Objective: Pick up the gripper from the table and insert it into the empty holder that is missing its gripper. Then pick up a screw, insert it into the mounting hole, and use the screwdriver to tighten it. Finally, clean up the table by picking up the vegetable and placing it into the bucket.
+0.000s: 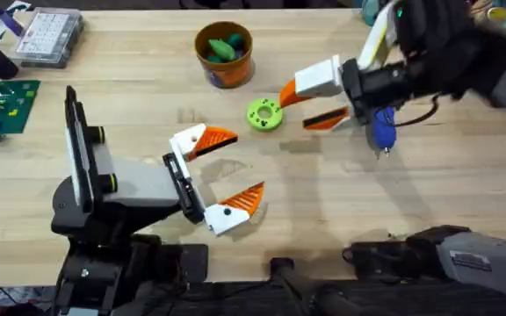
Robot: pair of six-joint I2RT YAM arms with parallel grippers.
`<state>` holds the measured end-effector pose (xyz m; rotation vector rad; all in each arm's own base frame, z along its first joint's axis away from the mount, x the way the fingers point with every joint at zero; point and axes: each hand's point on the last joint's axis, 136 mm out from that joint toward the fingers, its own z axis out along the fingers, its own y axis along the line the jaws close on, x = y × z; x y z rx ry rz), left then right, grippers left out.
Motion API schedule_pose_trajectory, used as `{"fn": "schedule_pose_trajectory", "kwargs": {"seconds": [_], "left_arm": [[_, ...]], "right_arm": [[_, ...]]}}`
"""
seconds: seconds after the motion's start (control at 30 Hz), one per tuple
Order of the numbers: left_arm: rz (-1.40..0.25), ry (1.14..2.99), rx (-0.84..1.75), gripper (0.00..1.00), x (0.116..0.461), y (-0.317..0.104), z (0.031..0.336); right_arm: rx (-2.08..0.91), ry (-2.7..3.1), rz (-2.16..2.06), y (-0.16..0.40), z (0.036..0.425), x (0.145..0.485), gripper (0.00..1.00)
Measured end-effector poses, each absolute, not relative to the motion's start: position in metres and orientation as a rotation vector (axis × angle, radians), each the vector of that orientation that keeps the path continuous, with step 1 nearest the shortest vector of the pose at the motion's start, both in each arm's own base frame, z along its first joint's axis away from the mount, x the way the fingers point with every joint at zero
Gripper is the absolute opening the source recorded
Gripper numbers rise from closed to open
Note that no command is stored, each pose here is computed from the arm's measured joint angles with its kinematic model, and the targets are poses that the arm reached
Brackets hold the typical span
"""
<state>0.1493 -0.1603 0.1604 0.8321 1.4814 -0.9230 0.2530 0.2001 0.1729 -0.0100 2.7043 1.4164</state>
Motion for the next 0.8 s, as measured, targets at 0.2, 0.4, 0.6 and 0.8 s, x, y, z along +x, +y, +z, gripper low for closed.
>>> {"fn": "schedule_pose_trajectory", "kwargs": {"seconds": [0.2,0.4,0.6,0.8], "left_arm": [[-0.923,1.482,0.832,0.987,0.149,-0.160,0.160],[-0.923,1.481,0.832,0.987,0.149,-0.160,0.160],[-0.923,1.481,0.832,0.987,0.149,-0.160,0.160],[-0.923,1.481,0.832,0.986,0.149,-0.160,0.160]], "right_arm": [[-0.313,2.771,0.956,0.186,0.189,0.263,0.995],[-0.536,2.839,0.638,0.182,0.184,0.272,0.995],[-0.718,2.865,0.439,0.197,0.170,0.278,0.995],[-0.838,2.875,0.291,0.206,0.153,0.275,0.995]]}}
